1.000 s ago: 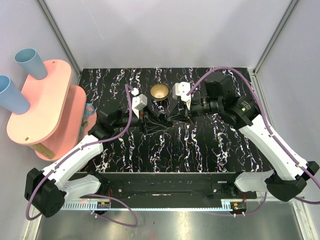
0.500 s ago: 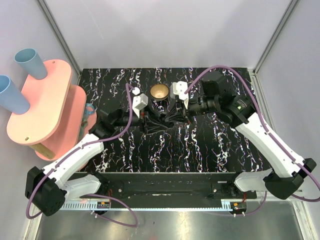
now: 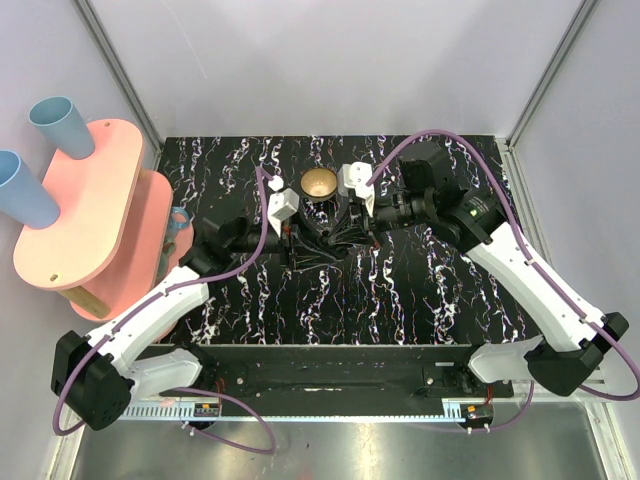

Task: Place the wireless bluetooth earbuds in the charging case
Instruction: Insert the left earbud into the left side groove of the charging case.

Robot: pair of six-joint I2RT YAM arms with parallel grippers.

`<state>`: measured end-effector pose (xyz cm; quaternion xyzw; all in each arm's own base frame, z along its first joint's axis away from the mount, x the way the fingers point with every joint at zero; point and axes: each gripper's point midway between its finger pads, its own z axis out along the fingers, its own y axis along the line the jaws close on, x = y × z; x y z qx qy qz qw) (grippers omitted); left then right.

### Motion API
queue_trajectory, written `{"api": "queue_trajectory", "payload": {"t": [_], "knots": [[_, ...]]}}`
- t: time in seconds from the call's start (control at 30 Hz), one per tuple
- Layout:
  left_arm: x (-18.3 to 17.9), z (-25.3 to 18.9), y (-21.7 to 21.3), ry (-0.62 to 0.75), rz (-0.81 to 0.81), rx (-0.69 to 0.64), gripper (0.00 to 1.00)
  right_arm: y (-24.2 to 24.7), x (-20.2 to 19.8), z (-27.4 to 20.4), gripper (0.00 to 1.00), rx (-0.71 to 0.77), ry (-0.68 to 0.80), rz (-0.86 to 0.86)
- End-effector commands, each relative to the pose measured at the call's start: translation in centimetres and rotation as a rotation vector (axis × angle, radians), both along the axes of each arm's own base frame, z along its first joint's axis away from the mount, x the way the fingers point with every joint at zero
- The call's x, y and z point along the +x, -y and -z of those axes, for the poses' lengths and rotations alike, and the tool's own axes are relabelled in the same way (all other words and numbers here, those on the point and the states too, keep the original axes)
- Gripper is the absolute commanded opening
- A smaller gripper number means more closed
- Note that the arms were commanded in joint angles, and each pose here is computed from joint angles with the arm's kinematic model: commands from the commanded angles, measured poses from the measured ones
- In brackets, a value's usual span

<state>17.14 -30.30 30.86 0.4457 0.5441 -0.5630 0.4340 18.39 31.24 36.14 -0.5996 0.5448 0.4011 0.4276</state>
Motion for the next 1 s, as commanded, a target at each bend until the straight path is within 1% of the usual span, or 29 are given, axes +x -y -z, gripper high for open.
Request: {"api": "queue_trajectory", "payload": {"t": [0.0, 0.27, 0.37, 0.4, 0.57, 0.77, 0.97], "knots": [[-0.6, -3.7, 0.3, 0.100, 0.034, -0.071, 0.03, -0.3, -0.1, 0.8, 0.00, -0.014, -0.037, -0.016], [-0.6, -3.9, 0.2, 0.111, 0.030, -0.072, 0.03, 0.1, -0.9, 0.9, 0.00, -0.025, -0.053, -0.035], [-0.6, -4.0, 0.2, 0.114, 0.033, -0.071, 0.03, 0.6, -0.6, 1.4, 0.00, -0.071, -0.056, -0.013], [-0.6, -4.0, 0.2, 0.116, 0.033, -0.071, 0.03, 0.7, -0.6, 2.0, 0.00, -0.096, -0.077, -0.010], [-0.6, -4.1, 0.2, 0.121, 0.031, -0.068, 0.03, 0.6, -0.9, 2.0, 0.00, -0.109, -0.104, -0.028], [-0.6, -4.1, 0.2, 0.123, 0.032, -0.068, 0.03, 0.2, -0.8, 2.0, 0.01, -0.109, -0.131, -0.038], [-0.5, -4.1, 0.2, 0.123, 0.026, -0.068, 0.03, -0.3, 0.0, 2.8, 0.06, -0.139, -0.187, -0.006]]}}
